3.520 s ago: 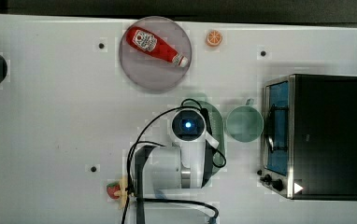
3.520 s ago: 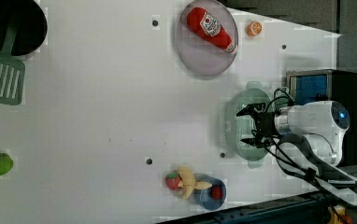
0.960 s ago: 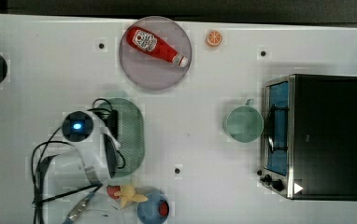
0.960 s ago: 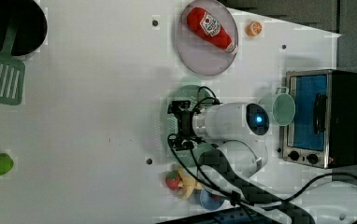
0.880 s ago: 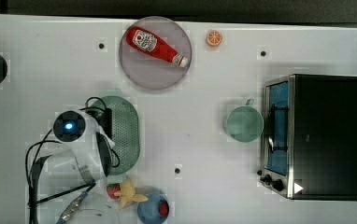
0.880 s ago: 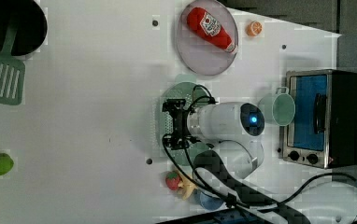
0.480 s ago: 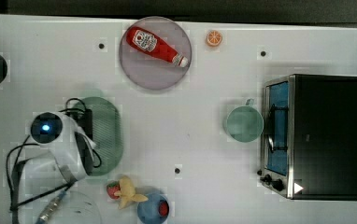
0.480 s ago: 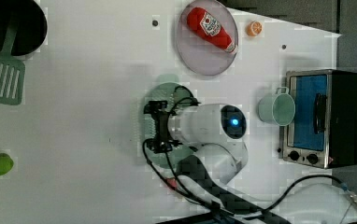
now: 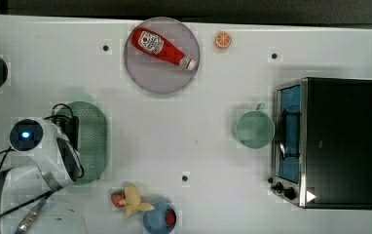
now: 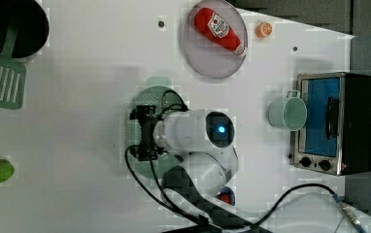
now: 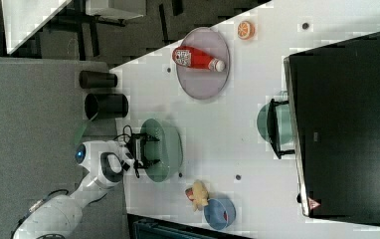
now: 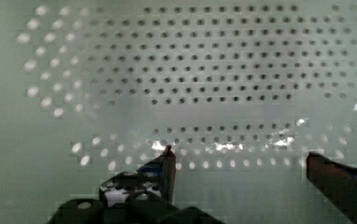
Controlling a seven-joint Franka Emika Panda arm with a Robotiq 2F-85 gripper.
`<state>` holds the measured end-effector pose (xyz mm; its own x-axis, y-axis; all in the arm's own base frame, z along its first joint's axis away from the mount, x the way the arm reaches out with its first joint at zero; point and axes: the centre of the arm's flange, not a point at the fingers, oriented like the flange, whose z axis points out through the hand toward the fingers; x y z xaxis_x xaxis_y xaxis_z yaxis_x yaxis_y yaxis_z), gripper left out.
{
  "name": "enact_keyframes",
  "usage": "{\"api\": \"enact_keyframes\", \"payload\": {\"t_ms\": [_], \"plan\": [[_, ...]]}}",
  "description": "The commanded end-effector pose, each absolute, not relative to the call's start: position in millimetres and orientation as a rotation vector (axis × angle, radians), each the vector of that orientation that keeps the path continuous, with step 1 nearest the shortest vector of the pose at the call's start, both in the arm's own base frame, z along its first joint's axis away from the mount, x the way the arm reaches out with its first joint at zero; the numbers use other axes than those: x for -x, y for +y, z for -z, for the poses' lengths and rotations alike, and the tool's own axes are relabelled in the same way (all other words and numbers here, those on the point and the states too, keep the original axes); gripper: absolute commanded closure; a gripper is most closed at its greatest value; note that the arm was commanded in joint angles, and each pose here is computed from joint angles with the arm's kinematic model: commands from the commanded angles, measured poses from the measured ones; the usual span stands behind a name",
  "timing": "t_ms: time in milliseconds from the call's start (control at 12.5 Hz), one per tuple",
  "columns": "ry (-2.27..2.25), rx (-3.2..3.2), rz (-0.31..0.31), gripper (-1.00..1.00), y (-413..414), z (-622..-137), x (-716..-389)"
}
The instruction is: Drag strainer right to left.
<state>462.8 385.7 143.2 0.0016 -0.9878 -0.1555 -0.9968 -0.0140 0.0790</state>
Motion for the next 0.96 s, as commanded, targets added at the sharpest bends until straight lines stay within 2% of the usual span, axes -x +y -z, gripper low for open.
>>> {"api": "enact_keyframes", "payload": {"t_ms": [80, 640, 800, 960], "plan": [[2.158, 2.140, -0.268, -1.00, 419.8, -148.6, -461.4], [2.125, 2.217, -0.255, -1.00, 427.3, -155.3, -465.0], [2.046, 2.358, -0.201, -1.00, 404.4, -193.0, -477.1], [1.937, 2.436, -0.164, -1.00, 380.0, -258.2, -497.3]]}}
